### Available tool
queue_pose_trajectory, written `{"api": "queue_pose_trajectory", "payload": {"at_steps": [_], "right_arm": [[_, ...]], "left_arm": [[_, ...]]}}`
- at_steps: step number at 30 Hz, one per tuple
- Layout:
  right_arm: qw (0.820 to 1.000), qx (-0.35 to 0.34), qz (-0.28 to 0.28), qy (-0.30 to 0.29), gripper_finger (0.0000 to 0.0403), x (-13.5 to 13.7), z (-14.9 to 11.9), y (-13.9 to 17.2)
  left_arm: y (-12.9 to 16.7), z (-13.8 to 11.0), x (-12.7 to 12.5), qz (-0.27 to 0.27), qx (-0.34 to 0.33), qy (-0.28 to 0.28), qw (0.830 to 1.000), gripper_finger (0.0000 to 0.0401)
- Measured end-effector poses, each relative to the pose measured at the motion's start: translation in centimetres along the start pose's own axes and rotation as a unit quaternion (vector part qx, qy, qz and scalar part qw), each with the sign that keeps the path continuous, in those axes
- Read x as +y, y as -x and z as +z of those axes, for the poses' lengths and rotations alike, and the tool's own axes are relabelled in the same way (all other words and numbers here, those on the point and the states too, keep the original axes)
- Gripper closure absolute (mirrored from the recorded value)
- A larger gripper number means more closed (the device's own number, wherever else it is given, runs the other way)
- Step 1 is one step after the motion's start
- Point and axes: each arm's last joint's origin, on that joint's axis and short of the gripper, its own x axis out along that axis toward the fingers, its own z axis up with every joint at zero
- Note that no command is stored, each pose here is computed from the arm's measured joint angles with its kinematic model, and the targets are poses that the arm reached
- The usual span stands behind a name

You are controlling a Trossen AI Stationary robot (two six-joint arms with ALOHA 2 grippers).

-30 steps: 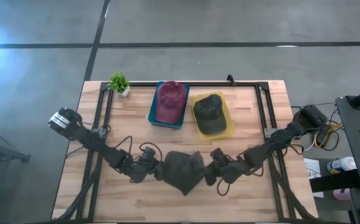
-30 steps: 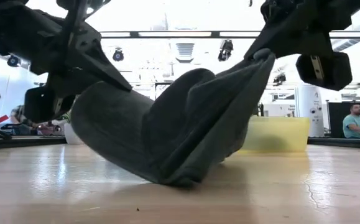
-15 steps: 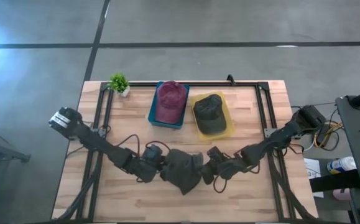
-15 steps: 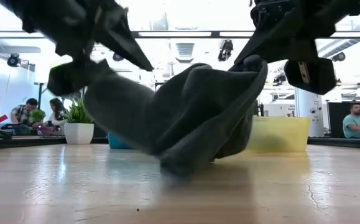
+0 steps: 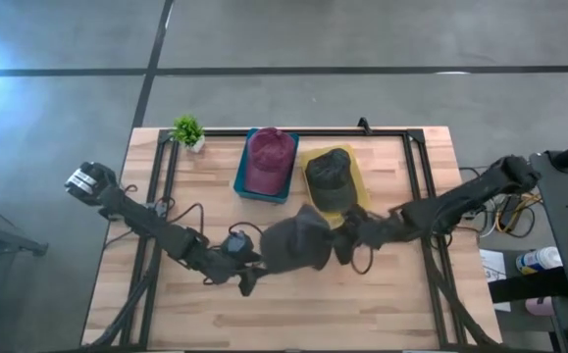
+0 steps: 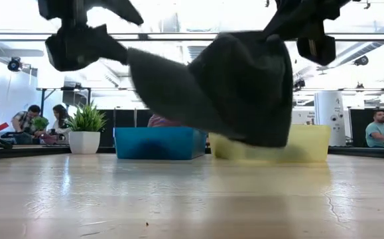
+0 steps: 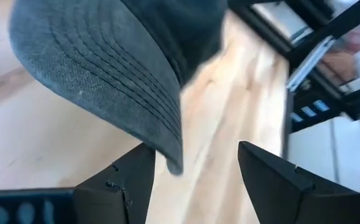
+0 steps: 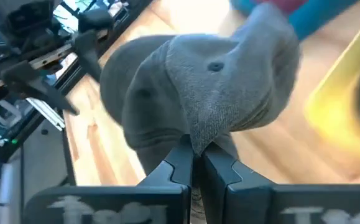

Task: Pick & Place hat
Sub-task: Put the black cap into the yellow bin

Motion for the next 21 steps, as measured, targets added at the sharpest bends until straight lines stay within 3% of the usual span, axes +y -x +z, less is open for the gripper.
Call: {"api": "queue_pose_trajectory", "payload": {"at_steps": [7,12,16,21], "right_arm": [[0.998,0.025,0.015,0.055,0.0394,-2.1,4.4,3.7],[0.992,0.040,-0.026,0.121,0.0394,-2.7,7.7,6.3],[0.976,0.038,-0.056,0.206,0.0394,-2.4,10.8,8.1],[0.950,0.079,-0.031,0.299,0.0394,-2.6,14.4,9.0]], "left_arm": [[-0.3,1.0,-1.3,-0.061,-0.058,0.001,0.996,0.0179],[-1.1,2.1,-1.6,-0.075,-0.119,-0.003,0.990,0.0179],[-1.7,2.9,-1.5,-0.083,-0.145,0.023,0.986,0.0179],[-2.0,3.4,-1.2,-0.086,-0.153,0.063,0.982,0.0179]]}}
